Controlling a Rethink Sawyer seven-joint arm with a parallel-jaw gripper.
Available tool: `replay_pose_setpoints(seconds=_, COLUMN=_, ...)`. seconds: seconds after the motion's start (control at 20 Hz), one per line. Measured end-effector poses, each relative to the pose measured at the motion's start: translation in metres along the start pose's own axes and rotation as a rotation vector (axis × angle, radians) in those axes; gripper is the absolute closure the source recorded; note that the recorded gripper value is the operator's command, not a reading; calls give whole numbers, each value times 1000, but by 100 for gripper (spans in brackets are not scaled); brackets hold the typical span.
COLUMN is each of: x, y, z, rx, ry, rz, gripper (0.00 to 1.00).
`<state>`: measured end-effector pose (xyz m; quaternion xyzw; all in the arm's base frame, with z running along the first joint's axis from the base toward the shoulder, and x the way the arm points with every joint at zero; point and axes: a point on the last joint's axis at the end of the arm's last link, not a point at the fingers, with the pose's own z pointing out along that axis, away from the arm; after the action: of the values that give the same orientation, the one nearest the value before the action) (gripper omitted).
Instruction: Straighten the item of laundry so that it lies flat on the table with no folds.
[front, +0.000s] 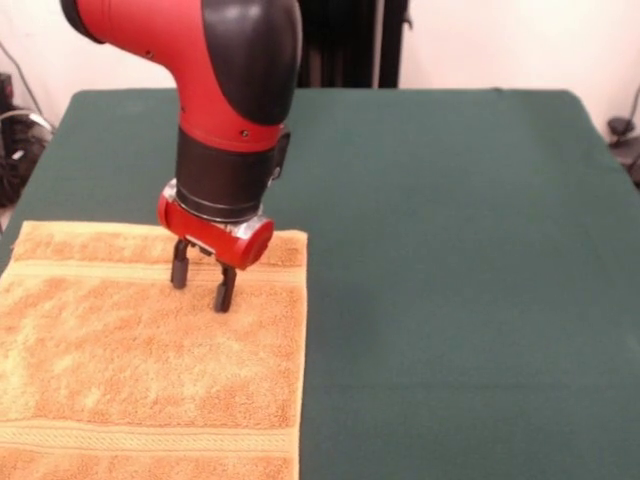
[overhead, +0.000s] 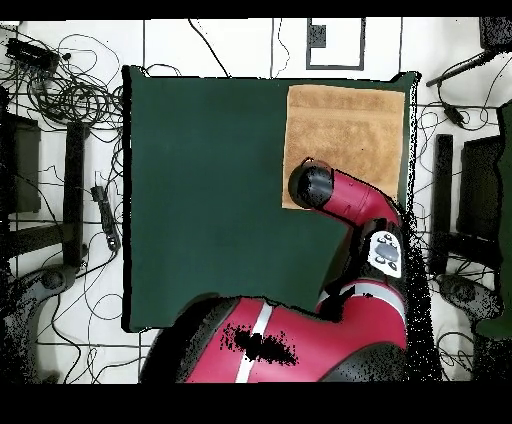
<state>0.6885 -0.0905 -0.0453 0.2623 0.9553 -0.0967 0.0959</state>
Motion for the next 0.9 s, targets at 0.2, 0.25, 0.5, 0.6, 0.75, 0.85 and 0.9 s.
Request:
replay_pose_setpoints(seconds=0.2, x=7, y=10, z=-3, rx=2, ry=-11, rz=-4, gripper=0)
replay_pose_setpoints(seconds=0.25, x=9, y=14, z=-4, rx=2, ry=-14, rz=-6, gripper=0)
replay_pose_setpoints(seconds=0.5, x=23, y=31, z=-9, rx=0, ry=-32, rz=-21, gripper=0)
replay_pose_setpoints(seconds=0.6, x=26, y=35, z=-11, rx=-1, ry=-41, rz=-25, gripper=0)
replay_pose_setpoints(seconds=0.75, x=31, y=40, z=-12, rx=-2, ry=-55, rz=-24, gripper=0)
replay_pose_setpoints(seconds=0.85, x=33, y=40, z=-12, rx=-2, ry=-61, rz=-18, gripper=0)
replay_pose_setpoints(seconds=0.9, x=33, y=39, z=-11, rx=-3, ry=-66, rz=-9, gripper=0)
